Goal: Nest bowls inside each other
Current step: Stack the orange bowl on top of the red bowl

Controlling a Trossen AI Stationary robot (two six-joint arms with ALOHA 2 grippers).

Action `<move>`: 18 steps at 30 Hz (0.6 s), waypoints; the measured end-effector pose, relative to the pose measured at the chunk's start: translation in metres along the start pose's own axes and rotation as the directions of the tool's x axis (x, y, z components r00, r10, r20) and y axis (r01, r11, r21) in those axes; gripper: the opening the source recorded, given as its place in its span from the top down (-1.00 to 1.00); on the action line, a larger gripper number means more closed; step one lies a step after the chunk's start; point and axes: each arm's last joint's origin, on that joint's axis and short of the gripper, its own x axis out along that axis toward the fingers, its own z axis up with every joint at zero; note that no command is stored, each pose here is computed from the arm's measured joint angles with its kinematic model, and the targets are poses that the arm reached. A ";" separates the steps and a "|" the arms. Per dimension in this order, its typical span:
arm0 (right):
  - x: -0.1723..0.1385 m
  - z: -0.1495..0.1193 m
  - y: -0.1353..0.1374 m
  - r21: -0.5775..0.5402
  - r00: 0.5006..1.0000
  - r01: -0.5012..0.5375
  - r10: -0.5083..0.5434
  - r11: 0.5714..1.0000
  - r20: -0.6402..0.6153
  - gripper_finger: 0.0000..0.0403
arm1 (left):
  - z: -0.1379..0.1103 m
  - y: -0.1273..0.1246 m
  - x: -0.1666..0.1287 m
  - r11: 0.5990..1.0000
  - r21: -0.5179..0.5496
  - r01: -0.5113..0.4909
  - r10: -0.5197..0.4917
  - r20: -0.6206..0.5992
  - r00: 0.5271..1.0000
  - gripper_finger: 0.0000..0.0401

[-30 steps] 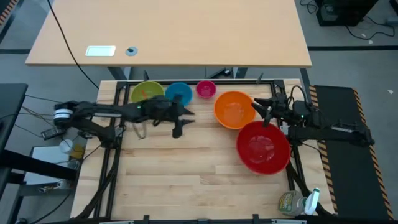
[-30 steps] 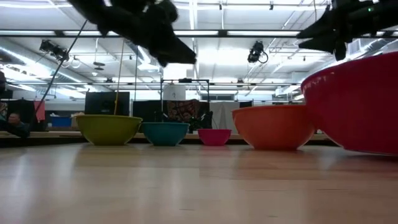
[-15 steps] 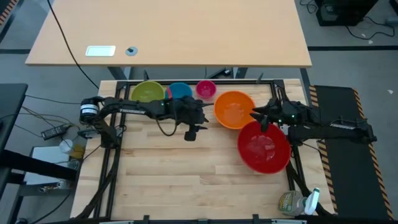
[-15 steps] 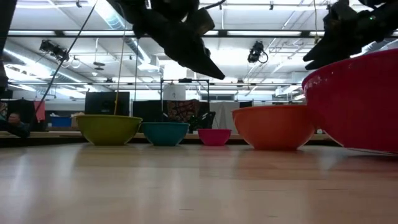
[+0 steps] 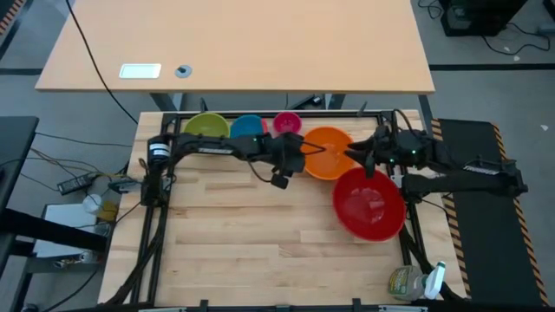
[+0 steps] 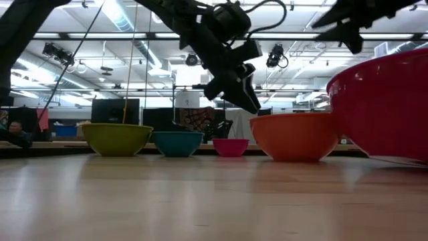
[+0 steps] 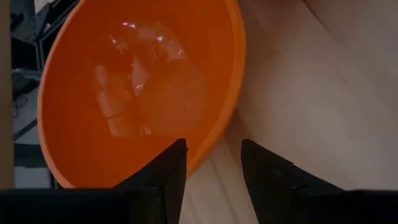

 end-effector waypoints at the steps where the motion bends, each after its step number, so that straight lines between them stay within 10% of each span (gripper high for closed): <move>1: 0.001 0.004 0.003 0.004 0.999 -0.039 0.039 0.999 0.002 0.16 | 0.001 0.001 0.002 1.000 0.015 0.002 -0.002 -0.005 1.000 0.23; 13: 0.014 0.024 0.017 -0.066 0.993 -0.118 0.115 0.991 -0.037 0.16 | -0.003 0.011 0.027 0.996 0.091 0.005 0.001 -0.070 0.998 0.25; 18: 0.016 0.027 0.022 -0.069 0.989 -0.146 0.147 0.987 -0.003 0.16 | -0.006 0.010 0.026 0.991 0.130 0.024 -0.010 -0.105 0.994 0.62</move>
